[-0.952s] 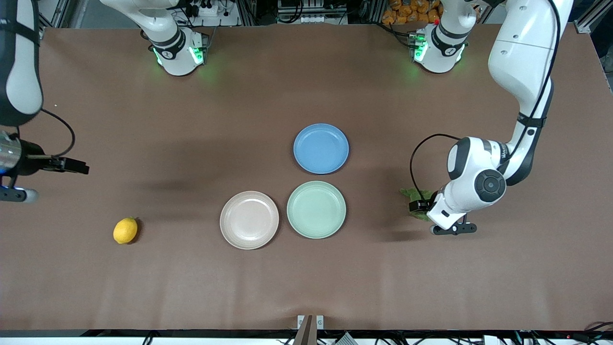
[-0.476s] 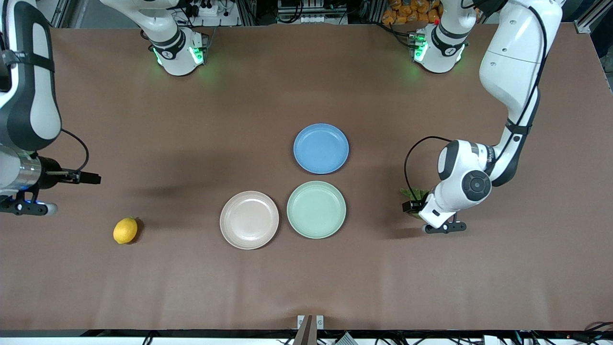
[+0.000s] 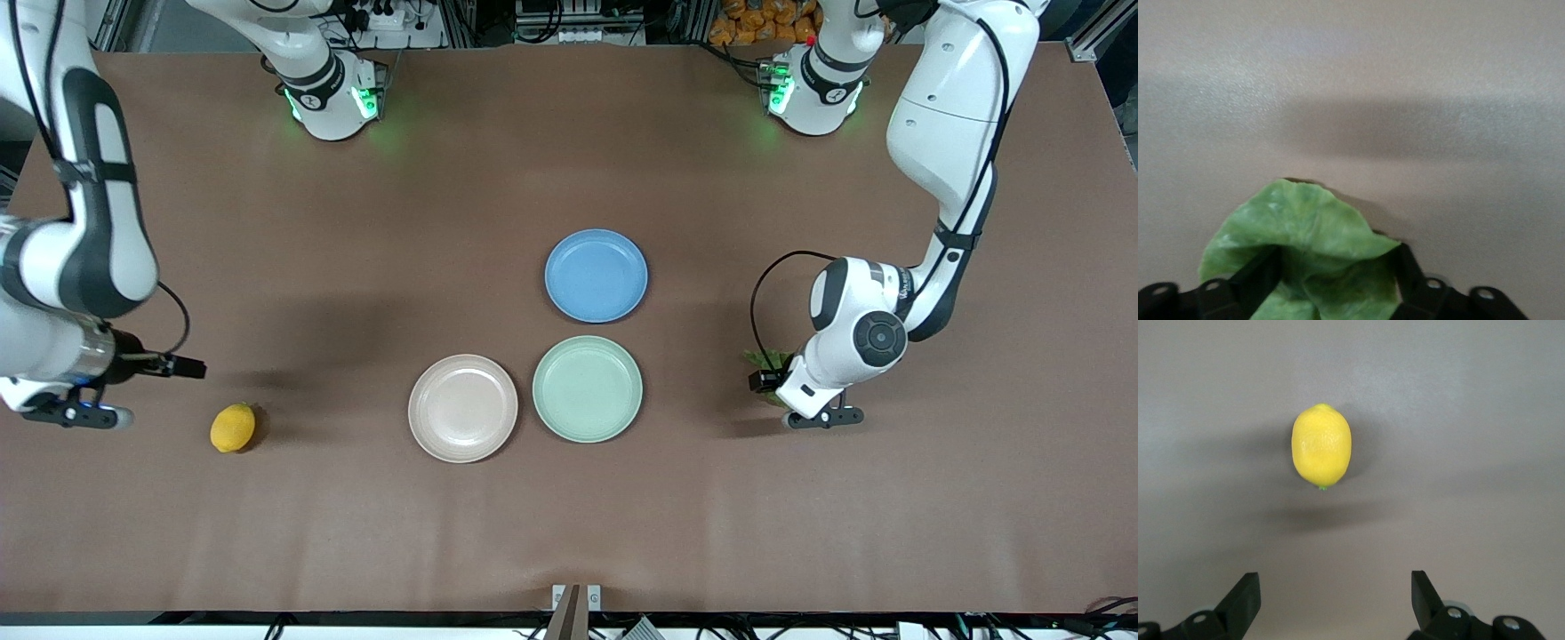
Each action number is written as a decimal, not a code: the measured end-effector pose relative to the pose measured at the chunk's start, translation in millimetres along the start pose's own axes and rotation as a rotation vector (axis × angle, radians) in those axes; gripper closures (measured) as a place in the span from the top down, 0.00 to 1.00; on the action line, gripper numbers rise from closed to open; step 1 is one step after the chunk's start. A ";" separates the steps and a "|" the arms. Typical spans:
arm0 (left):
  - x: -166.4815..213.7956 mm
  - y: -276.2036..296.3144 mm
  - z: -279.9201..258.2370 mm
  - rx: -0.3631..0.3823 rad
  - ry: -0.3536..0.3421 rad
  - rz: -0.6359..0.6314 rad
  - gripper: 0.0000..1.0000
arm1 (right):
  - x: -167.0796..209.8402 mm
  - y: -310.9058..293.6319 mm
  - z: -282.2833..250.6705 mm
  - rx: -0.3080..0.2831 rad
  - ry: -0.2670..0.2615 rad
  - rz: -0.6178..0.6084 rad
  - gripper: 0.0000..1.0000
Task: Place lemon and lettuce in plates
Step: 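Lower the left gripper onto the lettuce while the right gripper descends to the lemon, then close the left gripper on the lettuce while the right gripper grasps the lemon, then carry the lettuce to the green plate while the right gripper carries the lemon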
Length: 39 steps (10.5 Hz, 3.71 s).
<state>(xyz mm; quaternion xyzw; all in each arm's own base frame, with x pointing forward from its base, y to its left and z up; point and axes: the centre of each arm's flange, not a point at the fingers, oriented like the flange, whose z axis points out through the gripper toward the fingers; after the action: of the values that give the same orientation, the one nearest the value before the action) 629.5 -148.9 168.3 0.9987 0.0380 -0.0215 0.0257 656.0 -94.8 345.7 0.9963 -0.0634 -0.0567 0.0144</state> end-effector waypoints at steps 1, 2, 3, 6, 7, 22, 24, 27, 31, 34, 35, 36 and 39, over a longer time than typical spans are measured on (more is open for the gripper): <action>0.1 1.2 -2.2 -0.001 0.003 0.002 0.69 | 4.8 -2.1 16.0 -0.003 0.005 -0.003 1.00; -0.5 5.5 -3.5 0.000 0.007 0.014 0.55 | 7.7 -3.4 24.9 -0.004 0.006 -0.005 1.00; -1.2 9.3 -4.5 0.001 0.010 0.022 0.41 | 10.3 -3.7 29.4 -0.006 0.016 -0.006 1.00; -1.7 10.6 -4.4 0.003 0.010 0.027 0.10 | 26.8 -9.1 55.6 -0.012 0.100 -0.014 1.00; -1.7 10.6 -4.5 0.003 0.010 0.028 0.10 | 33.4 -16.5 73.3 -0.016 0.125 -0.025 1.00; 42.1 66.4 -117.4 0.055 -0.019 0.062 0.10 | 48.7 -10.5 133.7 0.047 0.147 0.048 1.00; 33.3 103.9 -128.0 0.029 -0.001 0.016 0.10 | 48.5 -10.6 135.9 0.048 0.144 0.049 1.00; 19.8 152.8 -141.9 -0.026 0.014 -0.052 0.10 | 48.1 -10.3 140.7 0.047 0.137 0.050 1.00; 5.5 214.0 -143.4 -0.169 0.070 -0.171 0.10 | 48.3 -9.8 141.2 0.046 0.137 0.026 0.67; 2.9 231.9 -137.4 -0.233 0.095 -0.237 0.10 | 48.6 -9.0 141.1 0.043 0.138 -0.011 0.67; 4.5 234.1 -139.5 -0.270 0.100 -0.258 0.10 | 48.6 -9.1 141.1 0.043 0.138 -0.012 0.67; 3.7 239.0 -140.3 -0.305 0.100 -0.279 0.10 | 48.5 -9.8 141.1 0.043 0.136 -0.013 0.67; -7.0 268.5 -119.1 -0.371 0.127 -0.343 0.10 | 47.6 -32.5 139.4 0.050 0.111 -0.046 0.67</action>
<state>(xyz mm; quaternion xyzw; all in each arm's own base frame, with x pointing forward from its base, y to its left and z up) 648.1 -410.6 300.8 0.9552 0.2117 0.0444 0.2021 691.0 -71.7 200.7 0.9991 -0.0410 -0.0003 -0.0085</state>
